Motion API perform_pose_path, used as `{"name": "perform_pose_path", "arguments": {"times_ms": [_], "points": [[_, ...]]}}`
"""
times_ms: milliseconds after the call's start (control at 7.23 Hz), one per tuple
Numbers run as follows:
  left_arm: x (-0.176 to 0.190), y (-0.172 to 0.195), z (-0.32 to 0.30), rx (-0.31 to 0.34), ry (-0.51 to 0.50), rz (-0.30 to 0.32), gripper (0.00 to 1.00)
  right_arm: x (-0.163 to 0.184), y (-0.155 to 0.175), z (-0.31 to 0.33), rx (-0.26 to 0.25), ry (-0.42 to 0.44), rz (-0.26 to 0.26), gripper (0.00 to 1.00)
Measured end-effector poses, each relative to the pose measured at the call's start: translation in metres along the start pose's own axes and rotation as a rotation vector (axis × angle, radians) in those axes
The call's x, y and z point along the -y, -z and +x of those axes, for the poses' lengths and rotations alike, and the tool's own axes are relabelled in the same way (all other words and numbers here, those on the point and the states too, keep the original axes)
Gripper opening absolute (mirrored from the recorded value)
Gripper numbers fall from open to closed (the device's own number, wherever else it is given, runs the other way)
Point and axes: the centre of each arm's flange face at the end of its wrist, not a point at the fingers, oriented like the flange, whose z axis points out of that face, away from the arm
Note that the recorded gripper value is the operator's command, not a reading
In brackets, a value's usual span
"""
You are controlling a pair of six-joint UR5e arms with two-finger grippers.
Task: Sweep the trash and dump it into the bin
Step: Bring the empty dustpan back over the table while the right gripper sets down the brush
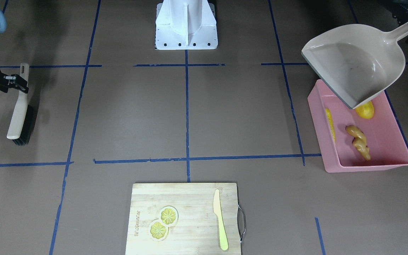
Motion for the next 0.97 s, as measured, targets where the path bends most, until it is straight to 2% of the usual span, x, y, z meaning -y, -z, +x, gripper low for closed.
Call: {"name": "perform_pose_path", "arguments": {"times_ms": [277,553,968], "points": [[0.024,0.003,0.010,-0.030,-0.041,0.054,0.05,0.003,0.011,-0.004,-0.005,0.010,0.041,1.00],[0.052,-0.006,0.018,-0.028,-0.118,0.100,0.05,0.015,0.040,0.000,-0.016,0.000,0.141,1.00],[0.113,-0.045,0.017,-0.023,-0.229,0.162,0.07,0.033,0.103,0.005,0.039,-0.030,0.279,1.00]]}}
